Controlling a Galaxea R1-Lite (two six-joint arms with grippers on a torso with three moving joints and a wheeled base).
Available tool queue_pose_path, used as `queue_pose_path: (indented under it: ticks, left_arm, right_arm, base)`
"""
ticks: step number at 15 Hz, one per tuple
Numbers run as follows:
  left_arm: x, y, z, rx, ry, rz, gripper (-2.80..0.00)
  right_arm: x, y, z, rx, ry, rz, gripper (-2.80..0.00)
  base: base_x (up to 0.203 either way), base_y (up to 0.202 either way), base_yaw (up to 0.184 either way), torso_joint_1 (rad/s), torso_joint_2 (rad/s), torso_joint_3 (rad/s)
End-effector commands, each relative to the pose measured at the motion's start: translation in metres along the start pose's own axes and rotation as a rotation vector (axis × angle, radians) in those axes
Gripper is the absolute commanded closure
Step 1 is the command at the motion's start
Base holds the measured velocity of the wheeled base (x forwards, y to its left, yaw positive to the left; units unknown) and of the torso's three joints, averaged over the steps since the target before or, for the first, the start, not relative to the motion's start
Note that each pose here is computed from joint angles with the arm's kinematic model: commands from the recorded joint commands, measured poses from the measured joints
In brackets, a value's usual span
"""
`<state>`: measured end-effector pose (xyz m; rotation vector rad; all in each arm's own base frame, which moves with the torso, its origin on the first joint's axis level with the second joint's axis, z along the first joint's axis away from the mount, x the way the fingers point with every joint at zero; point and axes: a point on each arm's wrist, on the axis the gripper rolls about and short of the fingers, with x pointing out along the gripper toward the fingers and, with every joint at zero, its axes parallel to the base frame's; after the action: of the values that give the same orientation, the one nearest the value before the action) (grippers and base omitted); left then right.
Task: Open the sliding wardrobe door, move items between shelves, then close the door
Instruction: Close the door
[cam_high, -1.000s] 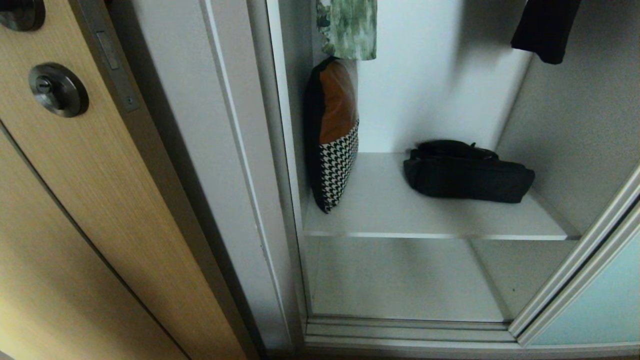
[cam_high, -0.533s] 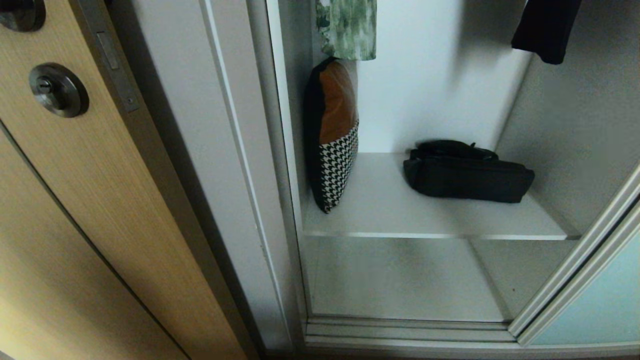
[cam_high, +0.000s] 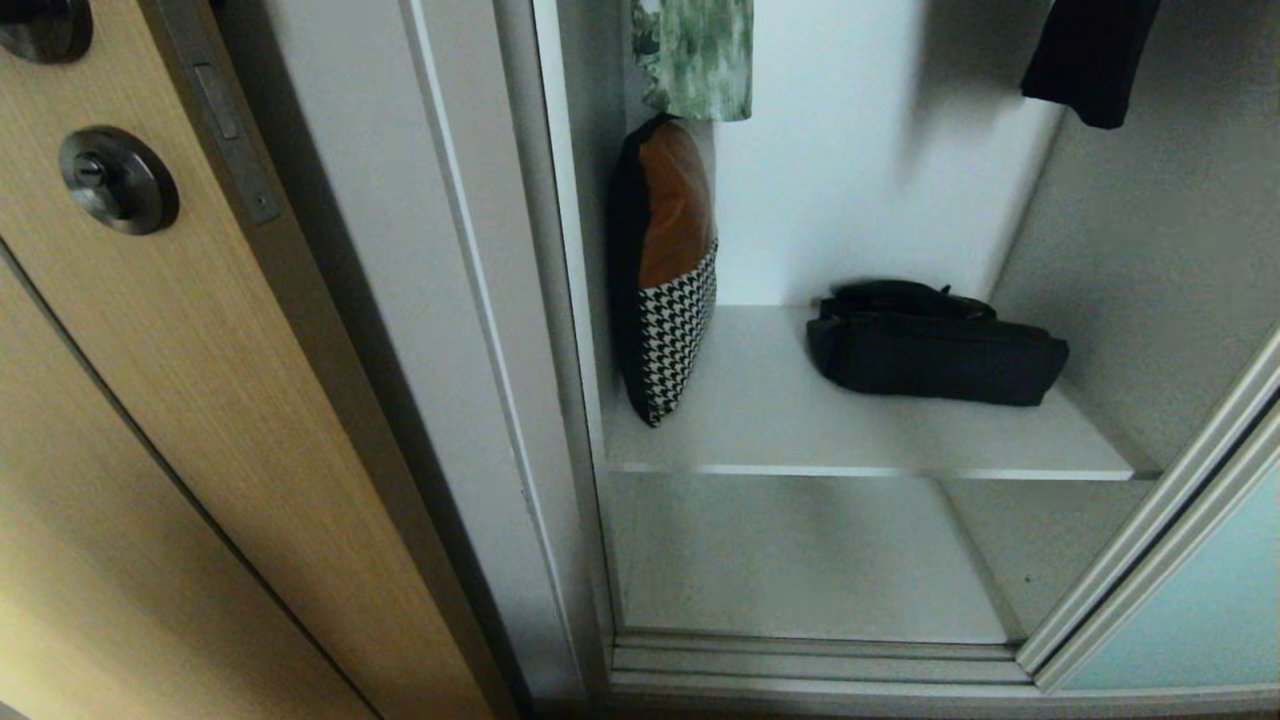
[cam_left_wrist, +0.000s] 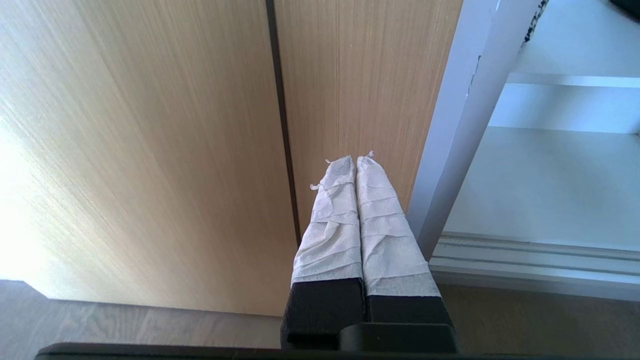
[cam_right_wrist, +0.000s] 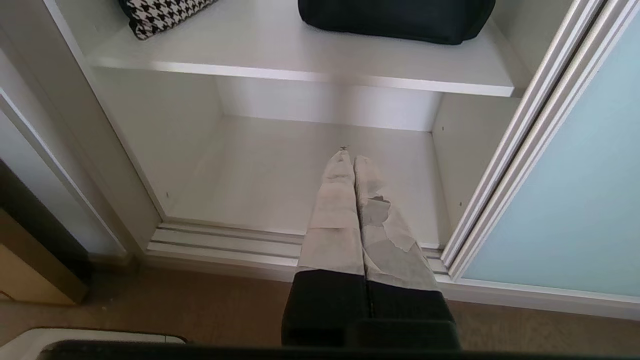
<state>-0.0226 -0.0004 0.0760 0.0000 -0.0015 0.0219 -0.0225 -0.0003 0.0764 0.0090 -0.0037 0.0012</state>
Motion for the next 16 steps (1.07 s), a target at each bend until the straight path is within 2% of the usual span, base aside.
queue_pose_path:
  ticks: [1, 6, 16]
  left_arm:
    - [0.0001, 0.0, 0.0002, -0.001, 0.0, 0.002, 0.0]
    - [0.0, 0.0001, 0.0, 0.015, 0.005, 0.008, 0.0]
    - [0.0001, 0.0, -0.0001, 0.006, 0.003, 0.001, 0.0]
  right_arm:
    - [-0.0006, 0.0, -0.0007, 0.002, -0.004, 0.0, 0.0]
    - [-0.0005, 0.0, -0.0007, 0.003, -0.002, 0.0, 0.0]
    - [-0.0005, 0.0, -0.0007, 0.002, -0.002, 0.0, 0.0]
  base:
    - [0.0, 0.0, 0.0, 0.0, 0.0, 0.0]
    - [0.0, 0.0, 0.0, 0.0, 0.0, 0.0]
    - [0.0, 0.0, 0.0, 0.0, 0.0, 0.0]
